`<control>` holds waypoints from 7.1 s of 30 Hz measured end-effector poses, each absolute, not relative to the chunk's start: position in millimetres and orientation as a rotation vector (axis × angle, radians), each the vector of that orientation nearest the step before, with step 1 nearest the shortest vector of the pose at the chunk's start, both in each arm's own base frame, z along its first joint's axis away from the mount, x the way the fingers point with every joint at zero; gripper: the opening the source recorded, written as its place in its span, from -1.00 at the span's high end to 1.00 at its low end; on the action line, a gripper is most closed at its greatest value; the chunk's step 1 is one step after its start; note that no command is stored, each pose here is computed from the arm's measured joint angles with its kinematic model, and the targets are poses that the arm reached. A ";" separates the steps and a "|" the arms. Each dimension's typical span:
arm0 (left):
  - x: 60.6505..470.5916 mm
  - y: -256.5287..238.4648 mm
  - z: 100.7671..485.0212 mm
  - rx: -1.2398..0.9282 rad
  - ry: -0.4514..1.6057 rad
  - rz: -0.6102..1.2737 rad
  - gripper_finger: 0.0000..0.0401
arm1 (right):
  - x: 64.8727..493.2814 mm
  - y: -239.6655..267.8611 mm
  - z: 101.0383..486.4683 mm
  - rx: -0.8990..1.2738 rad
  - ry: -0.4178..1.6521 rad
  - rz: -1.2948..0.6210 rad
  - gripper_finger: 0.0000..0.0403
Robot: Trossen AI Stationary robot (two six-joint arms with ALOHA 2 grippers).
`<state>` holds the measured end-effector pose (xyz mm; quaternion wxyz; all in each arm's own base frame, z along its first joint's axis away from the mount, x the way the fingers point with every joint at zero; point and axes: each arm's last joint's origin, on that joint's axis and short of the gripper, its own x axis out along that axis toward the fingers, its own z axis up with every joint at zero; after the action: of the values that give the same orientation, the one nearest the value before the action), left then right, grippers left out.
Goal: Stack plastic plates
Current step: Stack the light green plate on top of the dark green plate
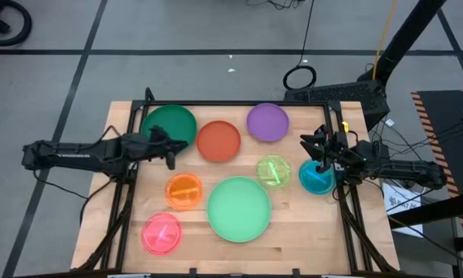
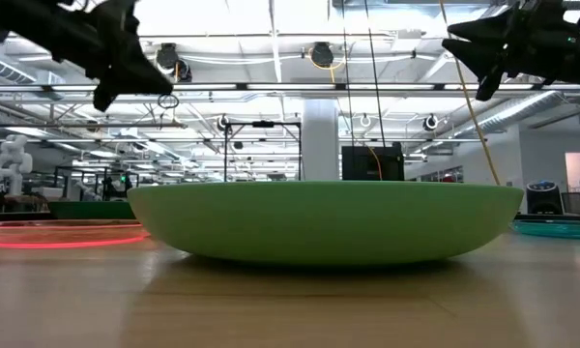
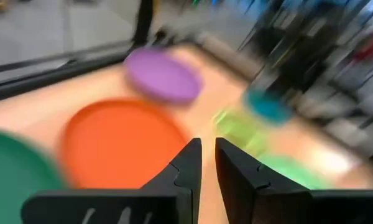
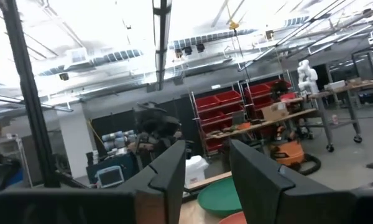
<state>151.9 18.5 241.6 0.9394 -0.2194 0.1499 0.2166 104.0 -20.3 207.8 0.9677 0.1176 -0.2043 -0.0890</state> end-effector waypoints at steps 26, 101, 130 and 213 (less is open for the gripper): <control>263.0 -35.1 188.3 -0.146 0.643 0.111 0.73 | 104.8 -21.2 207.1 0.203 -0.404 -0.213 0.41; 337.5 -59.6 139.3 -0.205 0.969 0.334 0.62 | 105.0 -24.3 203.6 0.025 -0.344 -0.358 0.41; 329.9 -56.0 183.5 -0.265 0.836 0.313 0.95 | 105.1 -25.5 202.0 0.022 -0.327 -0.400 0.41; 120.2 169.8 319.5 -0.503 0.874 1.316 0.95 | 104.9 -28.8 197.6 0.000 -0.272 -0.524 0.41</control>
<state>120.2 169.8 319.5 0.6757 -0.2239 0.3887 0.5850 104.9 -28.8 197.6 0.9567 0.0001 -0.1342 -0.2584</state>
